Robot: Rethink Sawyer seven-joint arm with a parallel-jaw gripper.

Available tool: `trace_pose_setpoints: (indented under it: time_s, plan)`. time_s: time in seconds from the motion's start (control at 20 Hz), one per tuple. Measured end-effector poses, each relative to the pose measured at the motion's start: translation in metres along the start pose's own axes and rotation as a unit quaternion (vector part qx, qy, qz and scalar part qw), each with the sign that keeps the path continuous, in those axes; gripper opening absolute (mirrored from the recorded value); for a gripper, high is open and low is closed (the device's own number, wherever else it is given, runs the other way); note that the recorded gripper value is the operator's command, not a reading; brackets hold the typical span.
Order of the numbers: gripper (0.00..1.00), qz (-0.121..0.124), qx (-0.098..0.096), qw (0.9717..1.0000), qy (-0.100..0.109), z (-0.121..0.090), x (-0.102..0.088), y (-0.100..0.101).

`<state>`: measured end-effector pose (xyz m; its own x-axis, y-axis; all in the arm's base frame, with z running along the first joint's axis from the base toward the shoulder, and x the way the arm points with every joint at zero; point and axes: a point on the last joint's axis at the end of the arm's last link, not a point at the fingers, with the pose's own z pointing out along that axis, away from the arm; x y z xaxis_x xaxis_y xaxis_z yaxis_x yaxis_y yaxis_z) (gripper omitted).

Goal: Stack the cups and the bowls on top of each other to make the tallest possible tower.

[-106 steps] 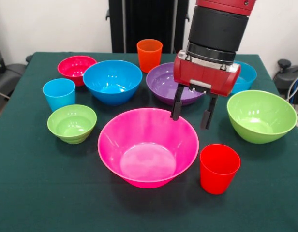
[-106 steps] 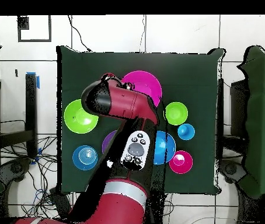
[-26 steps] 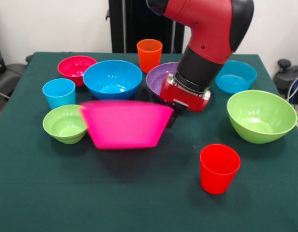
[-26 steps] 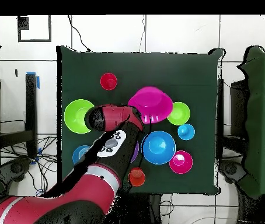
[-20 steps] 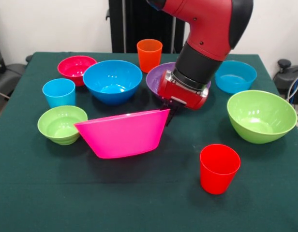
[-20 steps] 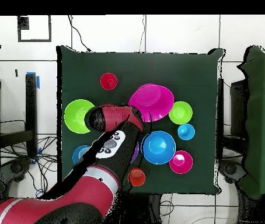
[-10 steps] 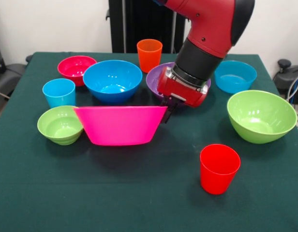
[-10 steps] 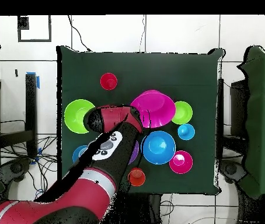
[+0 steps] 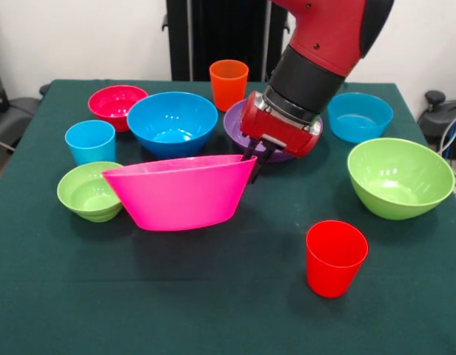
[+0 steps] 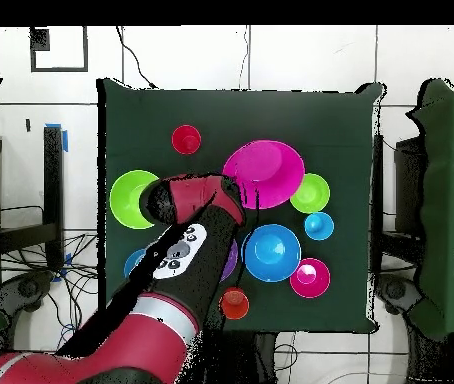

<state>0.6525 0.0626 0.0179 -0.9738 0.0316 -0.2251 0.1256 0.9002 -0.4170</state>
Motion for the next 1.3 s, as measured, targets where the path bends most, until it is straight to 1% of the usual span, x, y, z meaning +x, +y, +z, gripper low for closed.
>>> trace_pose_setpoints:
  time_s: [0.1, 0.2, 0.45, 0.9, 1.05, 1.3]
  plan:
    - [0.00, -0.002, 0.002, 1.0000, -0.004, -0.006, -0.009, -0.001]
    - [0.00, -0.003, 0.002, 1.0000, -0.005, -0.008, -0.013, -0.001]
    - [0.00, -0.001, 0.001, 0.9999, -0.011, -0.023, -0.032, 0.000]
    - [0.00, -0.001, 0.005, 1.0000, 0.005, -0.049, -0.057, 0.008]
    - [0.00, -0.004, 0.006, 0.9999, 0.009, -0.062, -0.067, 0.014]
    - [0.00, -0.009, 0.008, 0.9998, 0.015, -0.078, -0.080, 0.024]
